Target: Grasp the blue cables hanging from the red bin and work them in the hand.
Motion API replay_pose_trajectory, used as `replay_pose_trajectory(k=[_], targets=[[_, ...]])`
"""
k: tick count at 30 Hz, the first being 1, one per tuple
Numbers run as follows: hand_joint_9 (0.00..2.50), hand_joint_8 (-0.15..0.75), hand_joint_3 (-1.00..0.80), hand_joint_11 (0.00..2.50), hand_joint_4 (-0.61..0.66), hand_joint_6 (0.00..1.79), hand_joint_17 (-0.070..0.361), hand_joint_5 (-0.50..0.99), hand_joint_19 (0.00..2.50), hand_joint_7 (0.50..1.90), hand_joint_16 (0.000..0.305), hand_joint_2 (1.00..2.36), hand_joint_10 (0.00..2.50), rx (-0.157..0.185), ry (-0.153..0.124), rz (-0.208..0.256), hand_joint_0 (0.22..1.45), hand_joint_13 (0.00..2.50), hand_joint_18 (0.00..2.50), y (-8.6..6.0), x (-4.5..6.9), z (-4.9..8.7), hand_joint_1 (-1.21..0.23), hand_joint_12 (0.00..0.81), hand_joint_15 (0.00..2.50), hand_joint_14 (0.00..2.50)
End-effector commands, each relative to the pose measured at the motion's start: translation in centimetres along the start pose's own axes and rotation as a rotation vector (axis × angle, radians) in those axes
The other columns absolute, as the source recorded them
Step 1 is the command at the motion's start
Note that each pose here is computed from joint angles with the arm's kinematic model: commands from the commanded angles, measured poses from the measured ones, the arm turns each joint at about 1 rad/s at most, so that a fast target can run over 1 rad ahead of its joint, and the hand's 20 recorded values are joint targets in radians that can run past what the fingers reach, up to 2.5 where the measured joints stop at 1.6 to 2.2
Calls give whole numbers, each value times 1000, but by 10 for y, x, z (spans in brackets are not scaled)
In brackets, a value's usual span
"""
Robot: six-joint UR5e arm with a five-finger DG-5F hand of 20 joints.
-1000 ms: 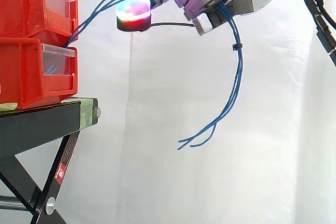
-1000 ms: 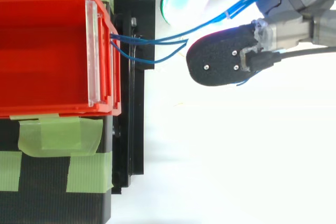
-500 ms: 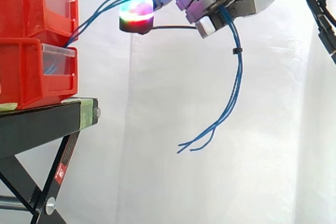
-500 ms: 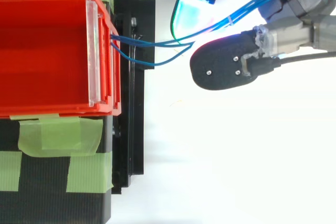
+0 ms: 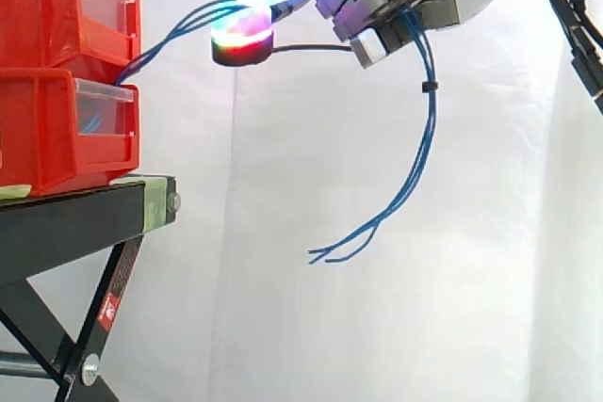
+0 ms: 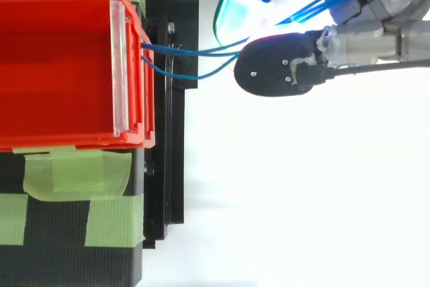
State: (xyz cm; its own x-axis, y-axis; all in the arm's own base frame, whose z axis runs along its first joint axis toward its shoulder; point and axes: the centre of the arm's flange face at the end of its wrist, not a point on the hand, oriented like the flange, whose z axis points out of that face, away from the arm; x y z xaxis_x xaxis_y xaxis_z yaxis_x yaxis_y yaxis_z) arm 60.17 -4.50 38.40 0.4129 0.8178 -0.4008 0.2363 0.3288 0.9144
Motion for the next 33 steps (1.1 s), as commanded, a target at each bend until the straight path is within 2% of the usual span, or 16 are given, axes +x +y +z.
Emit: replay_pose_trajectory(k=[1,4,6,9,11,18,20,23,28,33], targets=[[1061,486,-102,2500,315,12,166,366,561,1209,221,1023,2500,-2,-4,3,962,1729,2190,0,0,1,-634,718,1878,2500],[1061,486,51,2500,335,11,166,365,561,1199,221,1013,2500,-9,-5,7,968,1729,2190,2,1,1,-634,718,1878,2500],[1061,486,92,2500,348,11,166,367,561,1192,221,1005,2500,-8,-6,7,971,1729,2190,1,0,1,-647,718,1878,2500],[1061,486,-95,2500,365,12,166,361,561,1189,221,1010,2500,-10,-5,10,936,1729,2190,2,1,1,-658,718,1878,2500],[1061,486,-111,2500,360,11,166,360,561,1196,221,1010,2500,-8,-6,9,935,1729,2190,1,1,1,-658,718,1878,2500],[1061,486,266,2500,336,11,166,371,561,1203,221,1003,2500,-7,-7,10,1018,1729,2190,1,0,1,-637,718,1878,2500],[1061,486,253,2500,341,10,166,373,561,1206,221,1129,2500,-10,-5,11,987,1729,2190,2,1,1,-625,718,1878,2500],[1061,486,271,2500,327,10,166,370,561,1209,221,1246,2500,-9,-5,12,977,1729,2190,1,1,1,-618,718,1878,2500],[1061,486,290,2500,320,9,166,359,561,1217,221,1310,2500,-15,-7,29,987,1729,2190,2,1,2,-622,718,1878,2500],[1061,486,379,2500,291,8,166,346,561,1240,221,1213,2500,-19,-9,70,1066,1729,2190,2,1,2,-639,718,1878,2500]])
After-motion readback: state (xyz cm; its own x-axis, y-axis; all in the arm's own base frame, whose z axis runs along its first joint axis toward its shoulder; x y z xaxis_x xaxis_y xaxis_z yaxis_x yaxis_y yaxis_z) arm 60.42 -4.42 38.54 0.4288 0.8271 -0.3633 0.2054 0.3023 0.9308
